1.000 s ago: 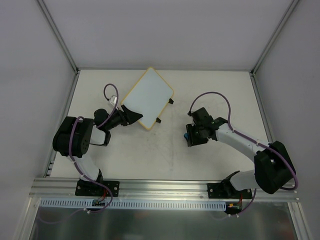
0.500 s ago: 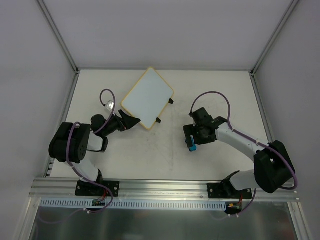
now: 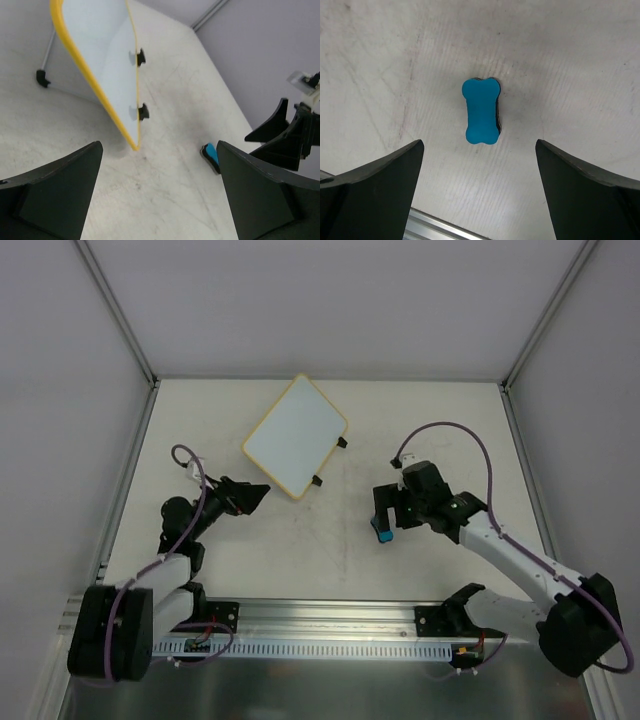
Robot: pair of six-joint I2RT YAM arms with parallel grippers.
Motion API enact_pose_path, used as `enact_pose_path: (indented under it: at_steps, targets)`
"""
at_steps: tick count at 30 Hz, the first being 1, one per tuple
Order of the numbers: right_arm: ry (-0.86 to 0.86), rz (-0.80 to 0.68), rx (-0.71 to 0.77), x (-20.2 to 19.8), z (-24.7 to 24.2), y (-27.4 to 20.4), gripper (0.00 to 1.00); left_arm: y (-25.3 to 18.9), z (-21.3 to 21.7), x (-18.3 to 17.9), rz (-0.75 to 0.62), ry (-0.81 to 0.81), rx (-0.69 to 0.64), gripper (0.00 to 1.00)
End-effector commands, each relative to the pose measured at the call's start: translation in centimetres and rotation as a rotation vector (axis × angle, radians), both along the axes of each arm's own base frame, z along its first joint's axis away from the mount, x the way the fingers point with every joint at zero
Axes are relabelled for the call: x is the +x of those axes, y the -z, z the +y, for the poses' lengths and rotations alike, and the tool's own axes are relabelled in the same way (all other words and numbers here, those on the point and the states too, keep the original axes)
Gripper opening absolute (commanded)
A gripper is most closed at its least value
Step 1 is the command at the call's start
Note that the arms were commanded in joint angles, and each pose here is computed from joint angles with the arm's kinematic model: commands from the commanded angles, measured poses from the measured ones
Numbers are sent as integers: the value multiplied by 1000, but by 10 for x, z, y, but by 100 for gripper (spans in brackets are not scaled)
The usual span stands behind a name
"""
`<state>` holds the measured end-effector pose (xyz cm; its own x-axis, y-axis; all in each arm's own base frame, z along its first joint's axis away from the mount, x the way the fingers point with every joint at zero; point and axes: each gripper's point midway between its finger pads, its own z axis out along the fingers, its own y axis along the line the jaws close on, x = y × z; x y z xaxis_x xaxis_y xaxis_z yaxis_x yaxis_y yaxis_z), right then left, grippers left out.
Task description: Erase the whiteboard
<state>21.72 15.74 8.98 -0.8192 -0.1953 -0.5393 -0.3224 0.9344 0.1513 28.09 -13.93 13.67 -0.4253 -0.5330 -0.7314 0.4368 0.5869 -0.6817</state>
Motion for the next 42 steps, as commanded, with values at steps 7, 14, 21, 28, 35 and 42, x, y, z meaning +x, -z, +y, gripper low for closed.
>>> enact_pose_path:
  at_steps: [7,14,21,28,35,42]
  targets:
    - [23,-341,210,1,-6,-57,99,-28,37,-38,-52,-198,157,99]
    - [86,-452,251,-5,-22,-67,99,-4,36,-68,9,-180,140,99]
    - [128,-528,283,-10,-35,-73,99,16,33,-75,84,-150,148,99]
    - [142,-520,271,-8,-36,-71,99,19,35,-73,102,-163,162,99]
    - [141,-512,268,-8,-35,-70,99,18,34,-74,89,-159,158,99]
    - [145,-503,260,-8,-36,-69,99,19,34,-74,93,-159,160,99]
